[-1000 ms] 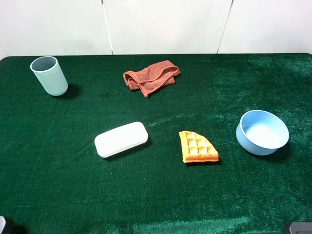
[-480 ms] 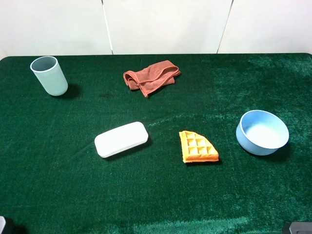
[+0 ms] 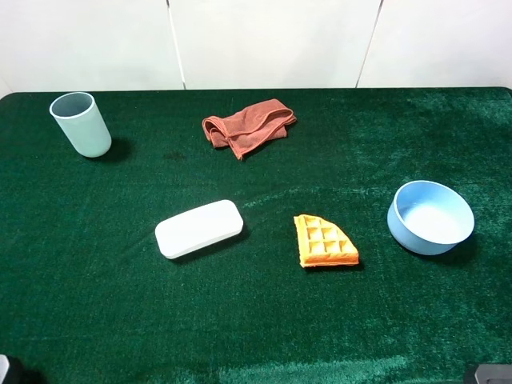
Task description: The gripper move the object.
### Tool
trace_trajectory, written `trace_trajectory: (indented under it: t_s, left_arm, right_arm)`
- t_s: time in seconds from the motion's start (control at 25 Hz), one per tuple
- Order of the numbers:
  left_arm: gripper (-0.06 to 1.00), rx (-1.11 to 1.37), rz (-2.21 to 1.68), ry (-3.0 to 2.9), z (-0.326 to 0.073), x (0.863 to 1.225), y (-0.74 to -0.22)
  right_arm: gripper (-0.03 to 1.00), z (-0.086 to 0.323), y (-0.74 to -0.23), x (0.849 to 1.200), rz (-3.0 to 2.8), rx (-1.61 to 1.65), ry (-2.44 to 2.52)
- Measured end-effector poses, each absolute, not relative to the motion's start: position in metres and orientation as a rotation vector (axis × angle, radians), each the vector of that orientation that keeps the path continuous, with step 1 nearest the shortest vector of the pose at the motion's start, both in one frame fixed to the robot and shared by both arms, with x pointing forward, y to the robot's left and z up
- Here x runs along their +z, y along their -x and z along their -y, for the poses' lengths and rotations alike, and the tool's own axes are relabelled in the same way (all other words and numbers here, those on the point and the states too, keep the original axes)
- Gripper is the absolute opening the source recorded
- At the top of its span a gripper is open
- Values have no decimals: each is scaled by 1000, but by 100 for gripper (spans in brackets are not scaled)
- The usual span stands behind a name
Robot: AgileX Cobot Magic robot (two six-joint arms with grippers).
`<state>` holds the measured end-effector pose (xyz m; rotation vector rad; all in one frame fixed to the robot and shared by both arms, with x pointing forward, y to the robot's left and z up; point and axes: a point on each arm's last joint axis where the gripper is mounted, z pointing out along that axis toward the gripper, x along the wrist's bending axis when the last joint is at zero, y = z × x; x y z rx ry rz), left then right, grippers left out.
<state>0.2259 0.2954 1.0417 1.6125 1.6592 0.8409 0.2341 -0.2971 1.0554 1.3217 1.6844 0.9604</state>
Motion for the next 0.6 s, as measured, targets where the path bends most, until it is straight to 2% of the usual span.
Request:
trace_trajectory:
  t_s: [0.6]
  left_arm:
    - [93,841,-1659,-1612,-295,1042,-226]
  right_arm:
    - [69,297,-234,1055,-1684,960,-1322]
